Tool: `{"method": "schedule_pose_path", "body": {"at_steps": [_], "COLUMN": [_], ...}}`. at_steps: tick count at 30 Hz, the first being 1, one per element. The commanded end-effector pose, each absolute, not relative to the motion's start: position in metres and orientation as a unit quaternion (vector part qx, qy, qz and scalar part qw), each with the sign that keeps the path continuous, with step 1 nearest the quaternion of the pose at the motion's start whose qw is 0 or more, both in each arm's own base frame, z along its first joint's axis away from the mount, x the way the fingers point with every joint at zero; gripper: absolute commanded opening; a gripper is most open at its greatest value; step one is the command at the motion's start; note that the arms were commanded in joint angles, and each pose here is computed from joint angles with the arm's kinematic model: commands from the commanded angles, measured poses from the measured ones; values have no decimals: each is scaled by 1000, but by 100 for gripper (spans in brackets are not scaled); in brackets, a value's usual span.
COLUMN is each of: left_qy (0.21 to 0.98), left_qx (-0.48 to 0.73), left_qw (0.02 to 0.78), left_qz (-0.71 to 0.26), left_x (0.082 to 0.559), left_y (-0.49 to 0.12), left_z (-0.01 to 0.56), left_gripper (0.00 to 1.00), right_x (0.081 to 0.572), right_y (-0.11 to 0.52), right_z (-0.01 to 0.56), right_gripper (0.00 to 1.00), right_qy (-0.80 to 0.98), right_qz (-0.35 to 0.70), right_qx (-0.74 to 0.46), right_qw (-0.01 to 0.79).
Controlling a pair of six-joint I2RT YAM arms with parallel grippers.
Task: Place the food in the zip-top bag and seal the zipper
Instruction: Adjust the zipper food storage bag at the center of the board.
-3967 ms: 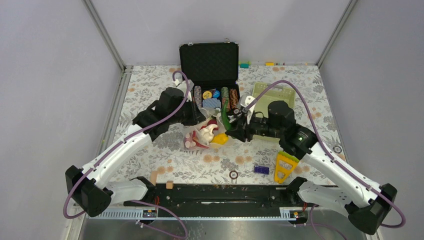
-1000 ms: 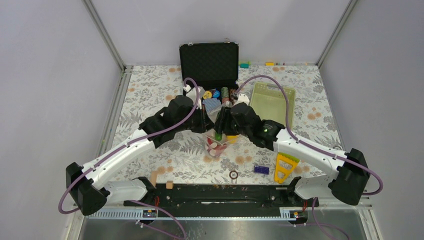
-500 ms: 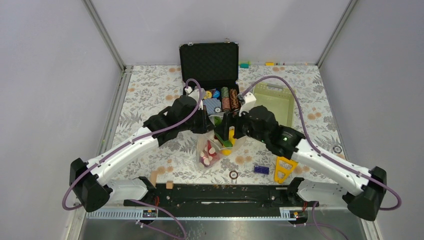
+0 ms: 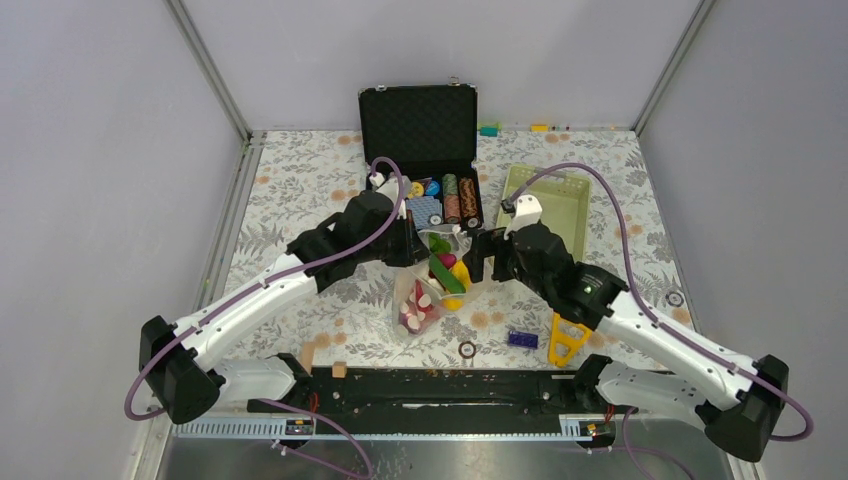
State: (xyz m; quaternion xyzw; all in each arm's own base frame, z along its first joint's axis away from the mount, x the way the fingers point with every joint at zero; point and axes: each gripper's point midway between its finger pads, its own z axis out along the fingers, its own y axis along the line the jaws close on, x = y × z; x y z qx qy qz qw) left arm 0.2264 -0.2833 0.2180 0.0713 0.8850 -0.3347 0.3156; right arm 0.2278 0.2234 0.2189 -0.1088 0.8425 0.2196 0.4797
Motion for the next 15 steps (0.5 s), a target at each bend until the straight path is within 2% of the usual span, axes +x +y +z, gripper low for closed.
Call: {"method": "schedule_pose_path", "body": {"at_steps": [1,4,7,11,15], "left_qy": [852,852,853,855,851], "left_qx": [69,67,65,64,66], "left_qw": [359,361,362,362,361], "left_qz": [-375,-372,-369,-367,-375], "left_x": [235,235,236,236,235], "left_y": [-291,-289,-288,-288,-290], "left_z": [257,257,256,254,254], "left_gripper": [0,0,0,0,0], "right_x": [242,244,238,238,241], "right_y": [210,217,229,232,243], "right_z": [185,174,168,166,190], "right_gripper": [93,83,66,25,5], "right_qy": [877,883,881,879,860], "right_qz": [197,214,241,248,263], "right_qx": [-63,-65,-83,-90,-134], "right_qw": [434,413,398,398,415]}}
